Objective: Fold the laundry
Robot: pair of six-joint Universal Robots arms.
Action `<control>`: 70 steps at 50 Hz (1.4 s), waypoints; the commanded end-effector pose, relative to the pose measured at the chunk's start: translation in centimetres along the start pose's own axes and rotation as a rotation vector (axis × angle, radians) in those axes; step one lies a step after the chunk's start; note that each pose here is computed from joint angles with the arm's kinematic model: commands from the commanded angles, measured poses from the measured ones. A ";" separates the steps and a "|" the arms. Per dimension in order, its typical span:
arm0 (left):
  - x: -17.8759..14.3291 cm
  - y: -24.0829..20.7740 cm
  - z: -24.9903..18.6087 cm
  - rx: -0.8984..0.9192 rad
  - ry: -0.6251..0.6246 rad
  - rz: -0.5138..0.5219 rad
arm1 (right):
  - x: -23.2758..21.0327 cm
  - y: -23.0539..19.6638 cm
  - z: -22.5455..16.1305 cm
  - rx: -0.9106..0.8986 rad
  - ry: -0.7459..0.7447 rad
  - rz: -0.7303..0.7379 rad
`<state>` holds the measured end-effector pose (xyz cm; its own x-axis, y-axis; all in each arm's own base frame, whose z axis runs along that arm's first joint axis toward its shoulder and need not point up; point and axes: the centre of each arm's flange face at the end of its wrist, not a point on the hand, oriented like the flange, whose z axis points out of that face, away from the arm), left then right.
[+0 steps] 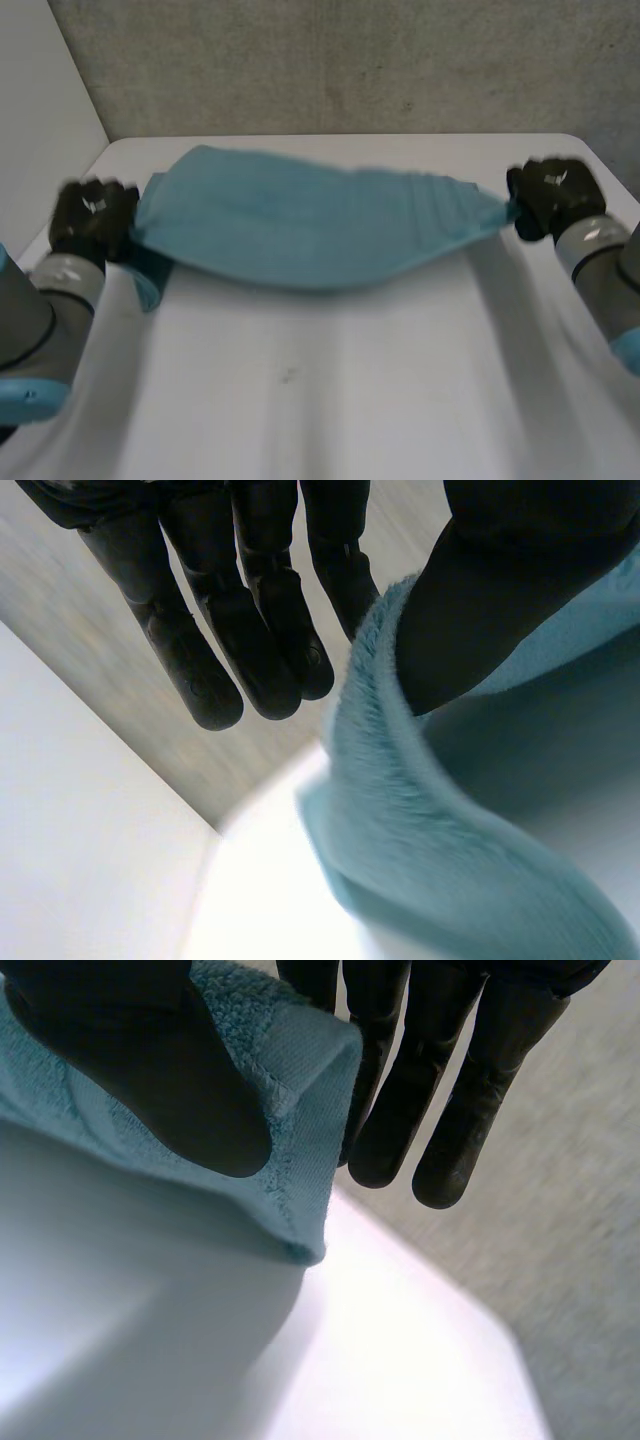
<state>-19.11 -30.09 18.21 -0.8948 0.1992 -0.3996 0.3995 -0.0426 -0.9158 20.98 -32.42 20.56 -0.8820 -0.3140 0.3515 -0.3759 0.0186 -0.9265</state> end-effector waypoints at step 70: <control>-4.1 -7.9 -1.1 0.201 0.033 0.100 | 7.6 1.2 -2.3 -0.154 0.057 -0.020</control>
<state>-18.73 -30.04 24.91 -0.8862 0.1974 -0.4191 0.3864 -0.1839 -0.9038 12.93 -33.57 22.19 -0.9377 -0.2065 0.2795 -0.3075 0.1182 -0.9442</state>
